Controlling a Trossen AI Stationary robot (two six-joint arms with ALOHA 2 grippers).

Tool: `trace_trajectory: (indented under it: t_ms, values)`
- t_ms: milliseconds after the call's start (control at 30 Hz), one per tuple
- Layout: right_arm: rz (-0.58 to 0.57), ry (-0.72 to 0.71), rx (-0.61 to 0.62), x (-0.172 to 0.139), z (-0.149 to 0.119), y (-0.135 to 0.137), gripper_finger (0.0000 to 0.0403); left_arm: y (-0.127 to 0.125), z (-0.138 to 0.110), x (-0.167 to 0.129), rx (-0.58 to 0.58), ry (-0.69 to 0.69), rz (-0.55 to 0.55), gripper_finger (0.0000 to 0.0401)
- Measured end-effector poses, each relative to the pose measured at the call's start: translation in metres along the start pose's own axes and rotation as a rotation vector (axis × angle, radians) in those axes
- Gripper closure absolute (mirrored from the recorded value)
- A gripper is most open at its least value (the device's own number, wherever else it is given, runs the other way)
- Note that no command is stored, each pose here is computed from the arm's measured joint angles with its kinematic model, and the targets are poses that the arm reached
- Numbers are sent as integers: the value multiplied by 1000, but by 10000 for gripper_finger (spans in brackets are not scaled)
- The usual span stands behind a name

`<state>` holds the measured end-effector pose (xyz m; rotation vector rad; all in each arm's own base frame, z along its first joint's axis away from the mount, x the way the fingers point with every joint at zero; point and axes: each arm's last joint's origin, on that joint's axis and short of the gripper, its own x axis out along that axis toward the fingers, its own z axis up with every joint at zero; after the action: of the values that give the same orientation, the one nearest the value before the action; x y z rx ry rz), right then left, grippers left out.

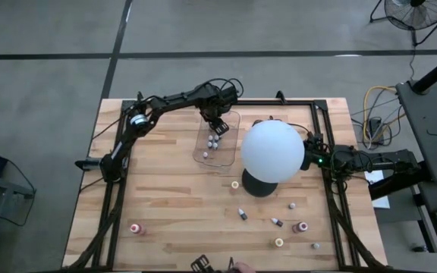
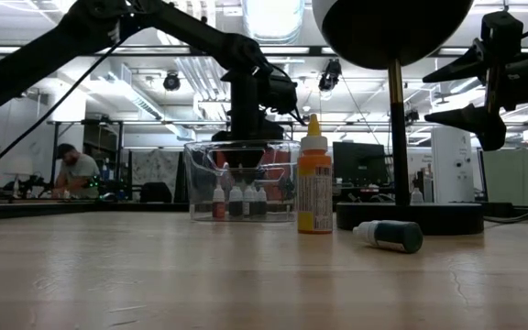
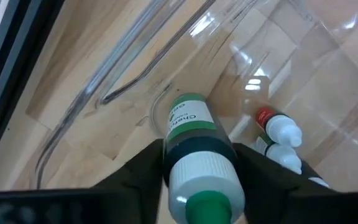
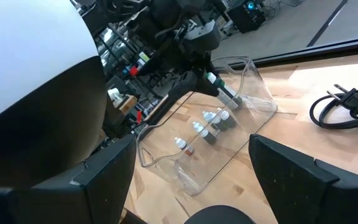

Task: Pick & Place food coloring
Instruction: Put the large green food coloring bottle into the transparent bin, then put the large orange food coloring bottle into the transparent bin

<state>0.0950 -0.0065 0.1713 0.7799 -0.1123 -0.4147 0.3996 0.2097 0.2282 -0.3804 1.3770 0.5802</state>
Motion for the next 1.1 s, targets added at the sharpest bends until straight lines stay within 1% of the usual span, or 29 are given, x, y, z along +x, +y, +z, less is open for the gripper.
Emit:
trace_trajectory:
  t_ms: [67,133,233,300,400,533,633,733,800,900,1000,1100]
  values:
    - [0,0,0,0,0,0,101,0,0,0,0,4,0,199]
    - [0,0,0,0,0,0,101,0,-2,-1,-3,16,2,172]
    - [0,0,0,0,0,0,101,1,-6,-6,-12,41,-11,149]
    - [0,0,0,0,0,0,101,1,-10,-16,-22,51,-23,144]
    - [0,0,0,0,0,0,101,4,-16,-38,-39,19,-38,142]
    - [0,0,0,0,0,0,101,6,-24,-71,-47,-58,-48,141]
    - [0,-1,1,0,0,0,101,1,-35,-99,-39,-119,-60,141]
    - [-1,-1,0,0,0,0,101,-10,-50,-124,-25,-152,-79,140]
    - [0,0,0,0,0,0,101,-18,-64,-140,-8,-145,-86,140]
    - [0,0,0,0,0,0,101,-38,-84,-160,51,-164,-97,140]
    - [-1,-1,0,0,0,0,101,-58,-105,-171,104,-187,-55,140]
    - [0,0,0,0,0,0,101,-74,-123,-176,118,-199,-19,140]
